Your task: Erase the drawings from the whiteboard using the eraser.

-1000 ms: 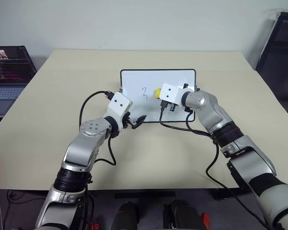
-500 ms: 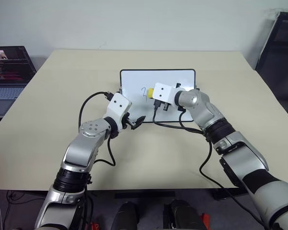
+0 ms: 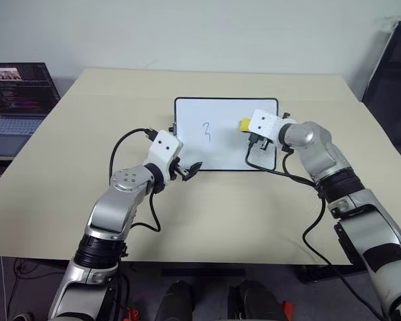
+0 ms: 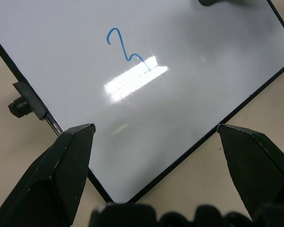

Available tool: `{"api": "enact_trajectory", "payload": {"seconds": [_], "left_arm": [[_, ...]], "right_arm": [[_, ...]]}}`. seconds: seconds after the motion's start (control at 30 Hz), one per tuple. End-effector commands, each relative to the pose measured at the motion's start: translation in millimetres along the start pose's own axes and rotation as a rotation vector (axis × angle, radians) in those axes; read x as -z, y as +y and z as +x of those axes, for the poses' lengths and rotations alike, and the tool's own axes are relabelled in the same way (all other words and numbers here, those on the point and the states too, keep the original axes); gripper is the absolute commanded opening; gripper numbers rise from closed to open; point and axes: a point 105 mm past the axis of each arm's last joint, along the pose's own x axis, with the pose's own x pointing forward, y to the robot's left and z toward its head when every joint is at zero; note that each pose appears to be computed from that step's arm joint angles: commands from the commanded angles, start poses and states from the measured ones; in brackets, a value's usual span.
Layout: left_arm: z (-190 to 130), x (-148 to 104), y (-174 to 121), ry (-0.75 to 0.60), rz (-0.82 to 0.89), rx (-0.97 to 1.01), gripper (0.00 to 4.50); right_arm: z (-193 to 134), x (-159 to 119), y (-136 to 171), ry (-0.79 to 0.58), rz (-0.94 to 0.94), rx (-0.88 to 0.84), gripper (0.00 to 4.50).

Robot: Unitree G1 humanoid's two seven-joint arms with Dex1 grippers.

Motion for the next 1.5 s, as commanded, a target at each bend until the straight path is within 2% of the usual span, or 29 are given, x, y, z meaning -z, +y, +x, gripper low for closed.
{"api": "enact_trajectory", "payload": {"seconds": [0.03, 0.2, 0.33, 0.57, 0.7, 0.93, 1.2, 1.37, 1.5], "left_arm": [[-4, -8, 5, -0.037, 0.019, -0.017, 4.50], [-9, -7, 9, -0.036, 0.002, -0.047, 4.50], [-17, -1, 19, -0.024, -0.022, -0.097, 4.50], [-28, 11, 26, -0.024, -0.080, -0.143, 4.50], [-33, 18, 28, -0.046, -0.118, -0.160, 4.50], [-34, 7, 24, -0.145, -0.141, -0.164, 4.50], [-30, -20, 23, -0.233, -0.149, -0.165, 4.50], [-30, -22, 22, -0.221, -0.139, -0.163, 4.50], [-29, -22, 20, -0.201, -0.185, -0.151, 4.50]], "right_arm": [[-2, 8, 1, 0.021, 0.029, 0.002, 1.16], [-5, -23, 4, -0.110, 0.102, 0.031, 1.15], [-25, -48, 4, -0.295, 0.320, 0.086, 1.15], [-56, -41, 32, -0.402, 0.569, 0.122, 1.15], [-74, -42, 62, -0.467, 0.721, 0.054, 1.15], [-89, -40, 95, -0.494, 0.803, -0.012, 1.15], [-82, -15, 117, -0.388, 0.806, -0.034, 1.15], [-79, -18, 109, -0.401, 0.810, -0.017, 1.15], [-74, -38, 93, -0.454, 0.771, -0.029, 1.15]]}}
